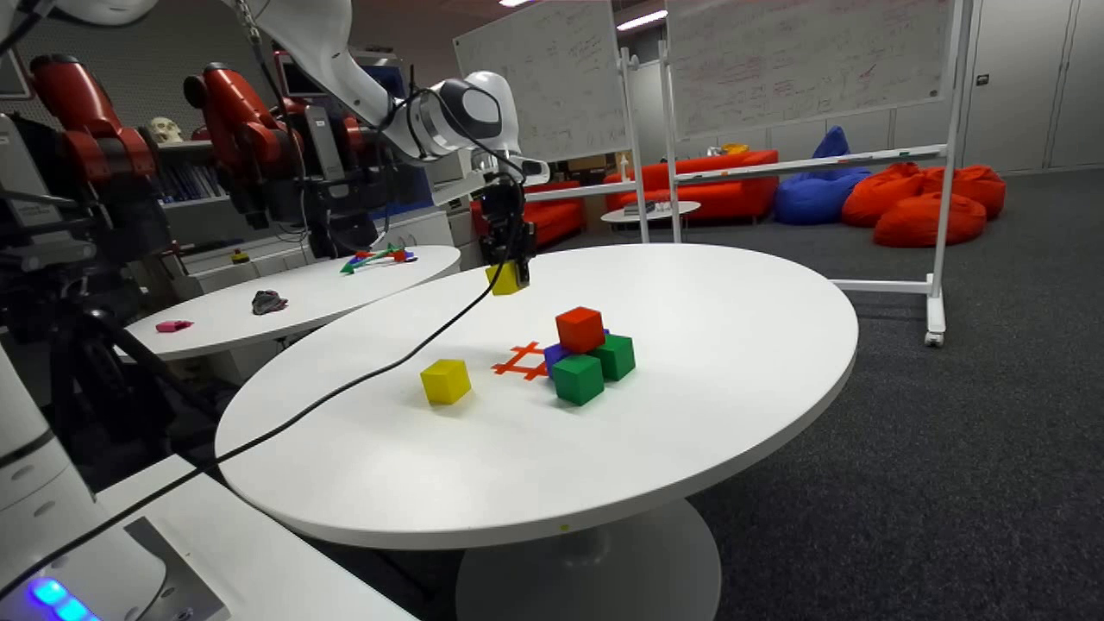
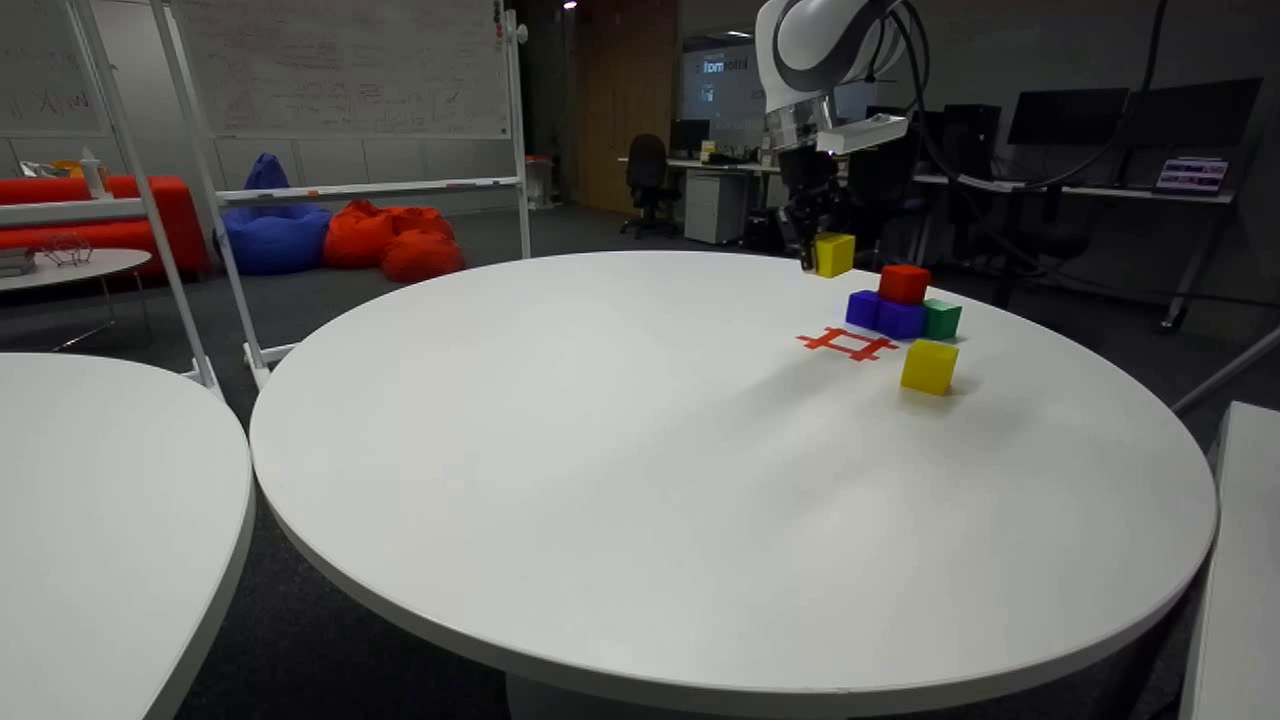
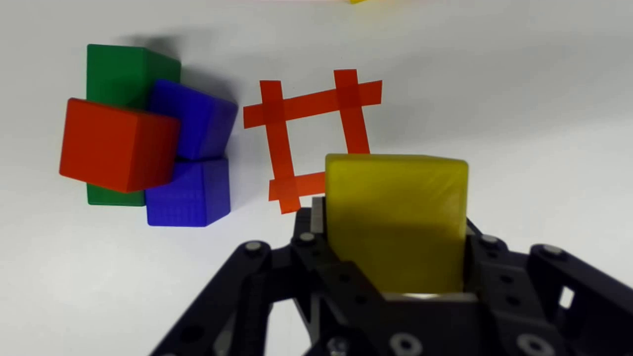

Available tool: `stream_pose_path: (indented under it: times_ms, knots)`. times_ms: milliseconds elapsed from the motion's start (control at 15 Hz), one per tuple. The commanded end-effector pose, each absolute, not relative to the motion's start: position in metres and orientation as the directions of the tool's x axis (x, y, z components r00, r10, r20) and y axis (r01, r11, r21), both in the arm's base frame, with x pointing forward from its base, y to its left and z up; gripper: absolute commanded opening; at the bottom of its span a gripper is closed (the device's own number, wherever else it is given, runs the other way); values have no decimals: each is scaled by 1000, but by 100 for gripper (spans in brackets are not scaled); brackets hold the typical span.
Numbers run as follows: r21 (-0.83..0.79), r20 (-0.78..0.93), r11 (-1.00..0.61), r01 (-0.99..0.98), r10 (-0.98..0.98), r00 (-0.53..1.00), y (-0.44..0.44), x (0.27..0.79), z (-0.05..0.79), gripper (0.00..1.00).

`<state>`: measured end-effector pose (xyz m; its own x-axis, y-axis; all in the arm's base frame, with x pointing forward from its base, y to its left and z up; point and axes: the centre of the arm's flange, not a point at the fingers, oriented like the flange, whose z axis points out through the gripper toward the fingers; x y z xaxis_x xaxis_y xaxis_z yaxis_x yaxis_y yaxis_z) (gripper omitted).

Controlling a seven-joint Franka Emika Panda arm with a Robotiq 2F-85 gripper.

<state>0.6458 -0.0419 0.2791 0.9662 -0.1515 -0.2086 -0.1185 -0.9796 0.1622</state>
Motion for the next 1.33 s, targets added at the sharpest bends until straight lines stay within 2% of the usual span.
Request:
stream_pose_path:
  times_ms: [0,200,267,1000,1267]
  knots:
    - [162,-209,-980,-119,-152,966,-42,646,279,55]
    - [162,-209,-980,-119,-152,966,-42,646,279,55]
    - [162,-209,-980,-119,-152,966,-42,646,279,30]
    - [108,-271,-994,-25,-53,961,89,678,247,30]
    - [14,-237,-998,-63,-64,969,103,683,244,30]
